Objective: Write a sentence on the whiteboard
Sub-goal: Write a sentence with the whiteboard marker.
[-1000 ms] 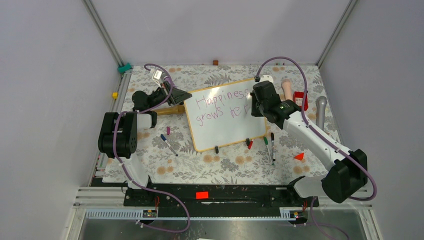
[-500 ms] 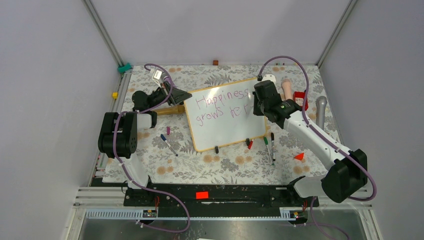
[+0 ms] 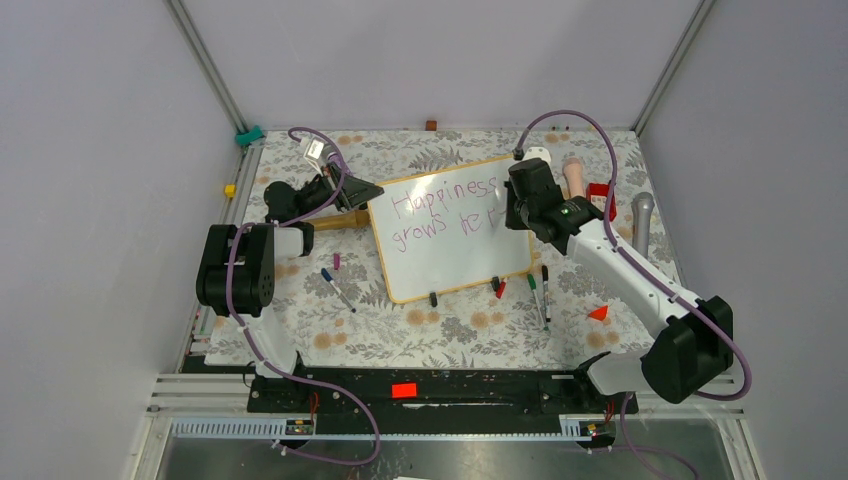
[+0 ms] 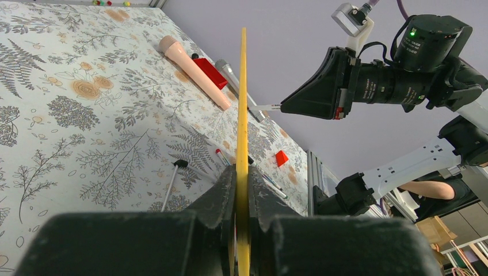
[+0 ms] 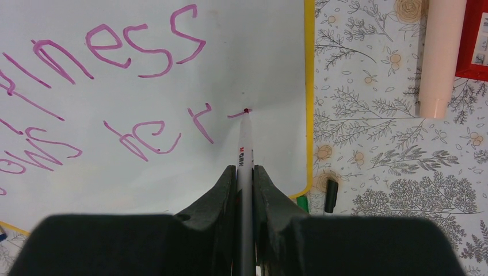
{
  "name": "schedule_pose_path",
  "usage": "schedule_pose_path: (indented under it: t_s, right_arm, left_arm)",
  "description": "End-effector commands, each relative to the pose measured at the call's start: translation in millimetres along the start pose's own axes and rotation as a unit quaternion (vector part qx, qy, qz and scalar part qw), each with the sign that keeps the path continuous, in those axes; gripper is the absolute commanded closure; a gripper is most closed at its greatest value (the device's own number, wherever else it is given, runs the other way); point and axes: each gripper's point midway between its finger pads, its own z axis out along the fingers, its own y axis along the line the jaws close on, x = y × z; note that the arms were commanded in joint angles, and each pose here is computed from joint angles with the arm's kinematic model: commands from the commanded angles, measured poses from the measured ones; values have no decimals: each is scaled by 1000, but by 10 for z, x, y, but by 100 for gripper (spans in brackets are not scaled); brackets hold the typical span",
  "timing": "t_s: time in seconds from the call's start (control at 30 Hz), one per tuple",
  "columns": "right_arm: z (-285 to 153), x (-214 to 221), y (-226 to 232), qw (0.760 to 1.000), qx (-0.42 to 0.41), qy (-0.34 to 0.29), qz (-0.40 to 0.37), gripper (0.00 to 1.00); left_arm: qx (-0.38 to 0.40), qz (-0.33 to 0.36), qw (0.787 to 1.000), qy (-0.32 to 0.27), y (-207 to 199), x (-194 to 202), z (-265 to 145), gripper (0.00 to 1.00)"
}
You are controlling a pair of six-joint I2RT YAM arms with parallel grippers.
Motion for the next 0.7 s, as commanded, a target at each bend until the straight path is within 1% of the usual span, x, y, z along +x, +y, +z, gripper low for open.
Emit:
schedule_pose_path:
  t_s: [0.0,0.17,0.43,0.67]
  right_arm:
    - [-27,-311,132,998,-30,-49,19,100]
    - [-34,-348,124,998,-27,-54,17,100]
    - [-43,-323,206,997,-50,-48,17,100]
    - [-35,-258,39,999,-8,-39,12,100]
  left_arm:
    - [35,61,997,15,-230,-31,24,100]
    - [35,60,997,16,-228,-28,23,100]
    - [35,61,997,15,-236,-30,22,100]
    - [35,61,997,15,-239,-35,24,100]
